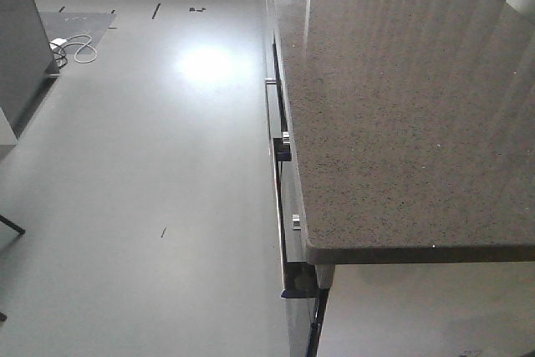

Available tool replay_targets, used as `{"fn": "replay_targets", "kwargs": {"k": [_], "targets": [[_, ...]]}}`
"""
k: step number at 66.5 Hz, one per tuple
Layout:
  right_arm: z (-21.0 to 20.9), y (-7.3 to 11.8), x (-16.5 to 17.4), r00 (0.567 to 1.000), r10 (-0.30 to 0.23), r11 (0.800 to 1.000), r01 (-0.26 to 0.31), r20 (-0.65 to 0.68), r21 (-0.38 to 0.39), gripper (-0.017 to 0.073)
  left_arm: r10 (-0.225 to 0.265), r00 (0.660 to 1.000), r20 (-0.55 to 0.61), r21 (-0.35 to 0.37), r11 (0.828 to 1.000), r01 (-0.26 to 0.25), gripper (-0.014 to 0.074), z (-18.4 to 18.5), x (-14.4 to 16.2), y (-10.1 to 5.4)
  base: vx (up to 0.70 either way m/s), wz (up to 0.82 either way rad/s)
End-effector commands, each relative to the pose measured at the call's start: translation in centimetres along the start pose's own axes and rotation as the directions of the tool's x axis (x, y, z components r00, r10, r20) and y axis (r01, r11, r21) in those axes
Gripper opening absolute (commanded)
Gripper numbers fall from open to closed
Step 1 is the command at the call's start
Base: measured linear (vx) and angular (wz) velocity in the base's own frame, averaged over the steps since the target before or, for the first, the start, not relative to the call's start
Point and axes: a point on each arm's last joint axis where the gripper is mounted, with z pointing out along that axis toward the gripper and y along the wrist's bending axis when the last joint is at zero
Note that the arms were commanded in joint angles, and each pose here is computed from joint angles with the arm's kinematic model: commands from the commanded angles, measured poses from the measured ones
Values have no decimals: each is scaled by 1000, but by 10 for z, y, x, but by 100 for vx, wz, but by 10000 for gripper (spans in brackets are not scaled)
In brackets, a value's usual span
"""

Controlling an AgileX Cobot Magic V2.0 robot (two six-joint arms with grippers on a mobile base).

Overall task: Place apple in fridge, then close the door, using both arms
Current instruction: 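Drive the base away from the counter toward the open fridge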

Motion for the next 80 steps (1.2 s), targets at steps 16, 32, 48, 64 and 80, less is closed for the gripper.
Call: {"fn": "replay_targets", "kwargs": {"k": [16,32,48,64,80], "targets": [[-4,4,-10,998,1,1000,0,70,-18,192,-10,994,109,16,1000,9,-6,-2,-14,-2,0,1],[-4,4,-10,998,1,1000,0,70,-18,192,-10,994,109,16,1000,9,-6,-2,-14,-2,-1,4],[-4,4,-10,998,1,1000,0,70,-18,192,-10,994,109,16,1000,9,-6,-2,-14,-2,-2,15],[-4,4,-10,998,1,1000,0,70,-18,192,-10,994,109,16,1000,9,-6,-2,-14,-2,-1,31],[-4,4,-10,998,-2,1000,3,71,-18,192,-10,994,109,16,1000,9,-6,-2,-14,-2,-1,42]]}}
